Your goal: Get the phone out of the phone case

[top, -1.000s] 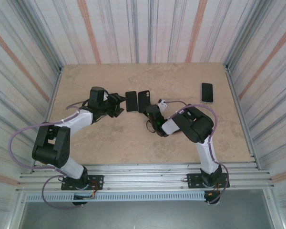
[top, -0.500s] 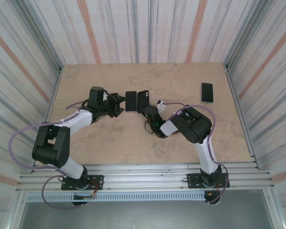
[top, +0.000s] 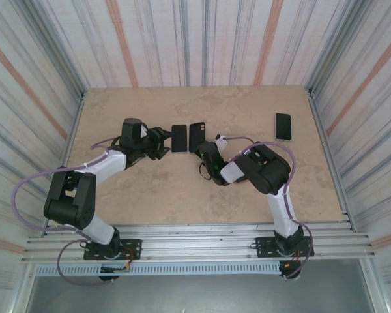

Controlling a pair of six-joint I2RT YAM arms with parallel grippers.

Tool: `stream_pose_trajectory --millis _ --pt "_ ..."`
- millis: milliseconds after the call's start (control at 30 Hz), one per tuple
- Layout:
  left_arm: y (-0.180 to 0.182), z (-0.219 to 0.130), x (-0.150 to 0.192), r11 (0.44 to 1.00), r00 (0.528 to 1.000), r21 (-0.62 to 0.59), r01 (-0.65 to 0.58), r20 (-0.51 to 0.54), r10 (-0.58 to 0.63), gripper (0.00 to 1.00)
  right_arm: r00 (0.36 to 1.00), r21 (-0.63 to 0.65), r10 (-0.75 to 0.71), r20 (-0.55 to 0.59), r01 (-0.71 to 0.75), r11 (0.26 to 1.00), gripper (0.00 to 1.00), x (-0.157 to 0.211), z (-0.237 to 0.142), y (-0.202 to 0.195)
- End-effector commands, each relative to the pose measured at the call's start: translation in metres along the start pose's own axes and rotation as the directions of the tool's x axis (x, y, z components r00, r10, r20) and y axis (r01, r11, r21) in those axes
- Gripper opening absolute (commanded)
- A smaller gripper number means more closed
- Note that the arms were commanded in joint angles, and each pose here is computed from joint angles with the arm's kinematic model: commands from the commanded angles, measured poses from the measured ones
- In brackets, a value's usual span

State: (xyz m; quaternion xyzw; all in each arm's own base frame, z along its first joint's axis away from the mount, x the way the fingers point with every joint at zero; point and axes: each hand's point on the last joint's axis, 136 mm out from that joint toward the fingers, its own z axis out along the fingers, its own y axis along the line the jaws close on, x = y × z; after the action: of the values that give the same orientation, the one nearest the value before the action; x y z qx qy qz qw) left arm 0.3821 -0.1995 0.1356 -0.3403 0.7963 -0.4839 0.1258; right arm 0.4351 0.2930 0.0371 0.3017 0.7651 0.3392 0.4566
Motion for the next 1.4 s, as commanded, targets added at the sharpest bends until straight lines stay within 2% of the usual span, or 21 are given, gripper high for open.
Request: stream_pose_trajectory --millis 0,233,800,967,1100,1233,1300,1367 --pt "-0.003 -0.004 -0.001 1.000 1.000 0.020 -0.016 0.000 0.016 0.69 0.997 0.003 -0.073 -0.026 0.073 0.997 0.29 0.002 0.003 0.003" --pt "-0.004 -0.003 -0.001 1.000 1.000 0.024 -0.018 -0.004 0.018 0.69 0.988 0.022 -0.153 -0.034 0.154 0.988 0.40 -0.007 -0.001 0.008" --pt "-0.006 -0.001 -0.001 0.999 0.999 0.029 -0.029 -0.013 0.029 0.68 0.955 0.059 -0.288 -0.077 0.292 0.954 0.55 -0.032 -0.006 0.016" --pt "-0.016 -0.005 0.000 0.996 0.997 0.029 -0.080 -0.019 0.080 0.69 0.936 0.069 -0.335 -0.105 0.343 0.937 0.60 -0.047 -0.014 0.020" --pt "-0.029 -0.010 0.003 0.987 0.987 0.034 -0.157 -0.027 0.158 0.72 0.899 0.048 -0.404 -0.172 0.417 0.908 0.69 -0.060 -0.028 0.024" --pt "-0.041 -0.016 0.006 0.974 0.975 0.054 -0.220 -0.024 0.222 0.78 0.826 -0.007 -0.504 -0.252 0.519 0.855 0.75 -0.075 -0.050 0.030" --pt "-0.044 -0.017 0.010 0.967 0.968 0.052 -0.248 -0.032 0.250 0.84 0.766 -0.062 -0.567 -0.302 0.578 0.814 0.85 -0.083 -0.064 0.031" --pt "-0.048 -0.017 0.014 0.963 0.964 0.063 -0.261 -0.039 0.264 0.85 0.704 -0.142 -0.625 -0.337 0.618 0.773 1.00 -0.088 -0.078 0.033"
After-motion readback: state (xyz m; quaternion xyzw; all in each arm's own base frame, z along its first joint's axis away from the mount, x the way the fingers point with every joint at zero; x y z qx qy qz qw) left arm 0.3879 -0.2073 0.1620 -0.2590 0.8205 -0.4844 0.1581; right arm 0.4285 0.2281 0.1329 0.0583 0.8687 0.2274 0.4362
